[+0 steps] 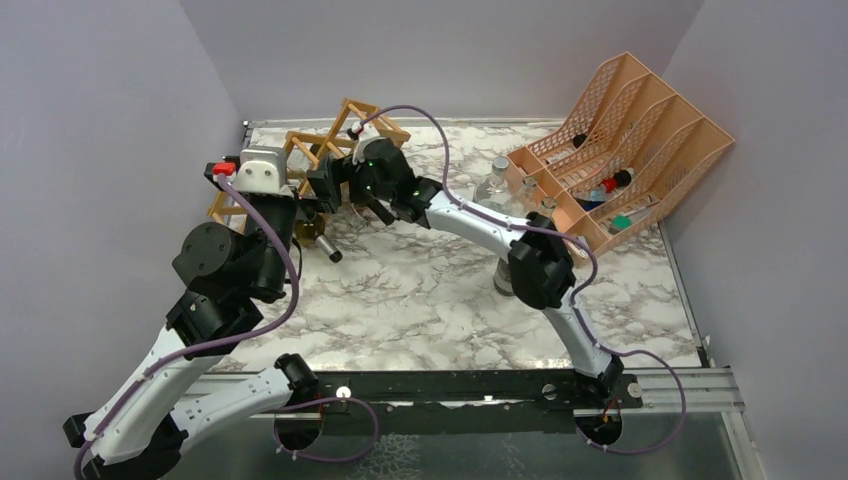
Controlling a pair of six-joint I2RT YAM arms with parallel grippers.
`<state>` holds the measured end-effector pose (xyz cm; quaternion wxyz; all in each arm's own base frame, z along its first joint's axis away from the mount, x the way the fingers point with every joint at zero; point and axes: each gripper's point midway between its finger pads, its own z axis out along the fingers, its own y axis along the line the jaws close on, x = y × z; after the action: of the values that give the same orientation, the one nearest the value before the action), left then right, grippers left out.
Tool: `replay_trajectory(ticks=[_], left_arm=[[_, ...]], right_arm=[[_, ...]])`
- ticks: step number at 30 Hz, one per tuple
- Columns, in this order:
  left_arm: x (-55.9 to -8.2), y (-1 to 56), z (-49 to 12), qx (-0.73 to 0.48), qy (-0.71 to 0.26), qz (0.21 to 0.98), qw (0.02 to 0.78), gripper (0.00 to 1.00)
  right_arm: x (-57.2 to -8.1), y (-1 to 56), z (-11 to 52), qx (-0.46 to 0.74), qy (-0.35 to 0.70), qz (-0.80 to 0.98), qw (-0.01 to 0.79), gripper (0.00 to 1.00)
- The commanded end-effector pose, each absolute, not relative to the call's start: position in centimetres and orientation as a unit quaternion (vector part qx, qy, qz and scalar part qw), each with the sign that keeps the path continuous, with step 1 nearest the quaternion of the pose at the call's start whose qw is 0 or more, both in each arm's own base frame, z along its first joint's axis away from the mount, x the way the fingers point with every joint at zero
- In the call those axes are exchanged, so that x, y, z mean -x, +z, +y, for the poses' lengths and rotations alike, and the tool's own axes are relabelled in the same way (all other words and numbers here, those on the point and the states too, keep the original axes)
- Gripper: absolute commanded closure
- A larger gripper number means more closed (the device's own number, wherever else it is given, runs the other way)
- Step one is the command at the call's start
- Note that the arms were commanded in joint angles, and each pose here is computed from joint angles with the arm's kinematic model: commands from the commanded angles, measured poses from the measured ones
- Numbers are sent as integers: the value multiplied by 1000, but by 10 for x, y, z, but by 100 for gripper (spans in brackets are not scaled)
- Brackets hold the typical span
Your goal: Put the wine bottle on the wine rack
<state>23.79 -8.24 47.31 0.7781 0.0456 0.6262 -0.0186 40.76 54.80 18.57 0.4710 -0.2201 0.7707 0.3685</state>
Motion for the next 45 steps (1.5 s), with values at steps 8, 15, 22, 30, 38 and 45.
replay_trajectory(ticks=[8, 15, 22, 30, 38, 45], left_arm=[[-230, 479, -99, -75, -72, 609, 787, 1], [-232, 441, -124, -97, -120, 625, 765, 1], [-235, 405, -146, -100, -159, 645, 741, 1], [-239, 378, -170, -114, -194, 662, 715, 1], [-235, 364, -184, -138, -219, 659, 706, 1], [-236, 353, -187, -136, -226, 662, 702, 1]], right_arm=[[-374, 302, 455, 217, 307, 741, 556, 10], [-337, 340, 350, 210, 206, 742, 602, 10], [-312, 356, 228, 135, 49, 760, 633, 10], [-282, 340, 158, 35, -2, 791, 611, 12], [-262, 296, 150, -1, -7, 846, 533, 24], [-257, 274, 147, -4, -11, 858, 514, 44]])
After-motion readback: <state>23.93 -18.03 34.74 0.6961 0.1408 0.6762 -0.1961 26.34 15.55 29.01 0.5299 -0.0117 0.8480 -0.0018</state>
